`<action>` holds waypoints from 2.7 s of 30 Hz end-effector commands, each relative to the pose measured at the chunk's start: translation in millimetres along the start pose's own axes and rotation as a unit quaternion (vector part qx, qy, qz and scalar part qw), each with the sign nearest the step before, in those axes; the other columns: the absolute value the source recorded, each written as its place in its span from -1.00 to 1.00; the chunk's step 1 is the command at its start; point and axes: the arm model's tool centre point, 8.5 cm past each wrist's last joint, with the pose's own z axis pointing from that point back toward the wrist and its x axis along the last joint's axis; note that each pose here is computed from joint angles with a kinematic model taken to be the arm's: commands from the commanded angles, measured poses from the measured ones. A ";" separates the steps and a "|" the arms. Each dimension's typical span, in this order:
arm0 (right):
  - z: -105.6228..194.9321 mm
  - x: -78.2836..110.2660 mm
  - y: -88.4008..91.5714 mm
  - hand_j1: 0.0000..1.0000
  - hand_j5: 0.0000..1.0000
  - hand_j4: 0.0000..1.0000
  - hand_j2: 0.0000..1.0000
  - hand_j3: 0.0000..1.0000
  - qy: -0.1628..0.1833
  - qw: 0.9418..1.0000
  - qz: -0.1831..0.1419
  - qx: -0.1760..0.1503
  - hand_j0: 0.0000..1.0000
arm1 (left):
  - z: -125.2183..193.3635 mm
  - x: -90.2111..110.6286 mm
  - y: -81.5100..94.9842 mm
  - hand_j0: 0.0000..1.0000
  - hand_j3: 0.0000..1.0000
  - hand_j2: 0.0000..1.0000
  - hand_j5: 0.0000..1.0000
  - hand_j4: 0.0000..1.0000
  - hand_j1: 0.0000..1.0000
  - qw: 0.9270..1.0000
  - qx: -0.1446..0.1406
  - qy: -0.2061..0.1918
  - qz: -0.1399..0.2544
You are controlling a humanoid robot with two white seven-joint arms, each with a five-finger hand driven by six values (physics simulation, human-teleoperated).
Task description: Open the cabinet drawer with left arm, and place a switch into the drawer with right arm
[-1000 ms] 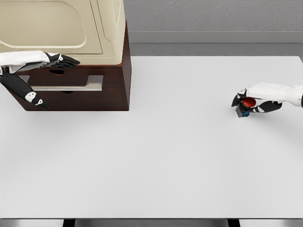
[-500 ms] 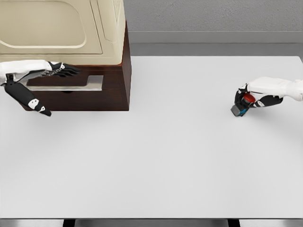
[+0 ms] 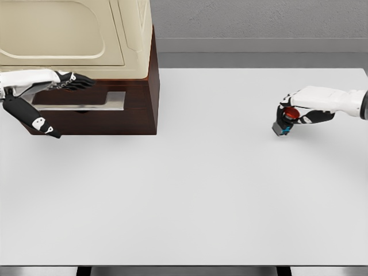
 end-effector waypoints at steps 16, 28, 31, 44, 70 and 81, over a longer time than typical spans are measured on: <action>-13.0 48.3 -39.1 -0.05 -0.05 -0.05 -0.05 -0.05 -0.062 0.996 0.064 -0.027 -0.05 | -0.5 -2.7 -2.9 1.00 1.00 1.00 1.00 1.00 1.00 1.000 0.000 -0.002 0.008; -16.5 80.8 -57.9 -0.05 -0.05 -0.05 -0.05 -0.05 -0.100 0.988 0.107 -0.039 -0.05 | 2.1 -10.1 -7.4 1.00 1.00 1.00 1.00 1.00 1.00 1.000 0.008 -0.004 0.020; -19.5 85.7 -60.3 -0.05 -0.05 -0.05 -0.05 -0.05 -0.106 0.987 0.112 -0.038 -0.05 | 0.6 -10.8 -9.0 1.00 1.00 1.00 1.00 1.00 1.00 1.000 0.006 -0.004 0.022; -47.4 121.4 -81.2 -0.05 -0.05 -0.05 -0.05 -0.05 -0.156 0.977 0.141 -0.049 -0.05 | -5.6 -9.1 -11.7 1.00 1.00 1.00 1.00 1.00 1.00 1.000 0.002 -0.014 0.025; -49.7 142.9 -87.9 -0.05 -0.05 -0.05 -0.05 -0.05 -0.180 0.968 0.164 -0.052 -0.05 | -14.3 -11.0 -19.0 1.00 1.00 1.00 1.00 1.00 1.00 0.999 -0.007 -0.021 0.034; -49.4 142.3 -87.1 -0.05 -0.05 -0.05 -0.05 -0.05 -0.180 0.969 0.164 -0.051 -0.05 | -11.5 -17.9 -22.6 1.00 1.00 1.00 1.00 1.00 1.00 0.999 -0.002 -0.019 0.045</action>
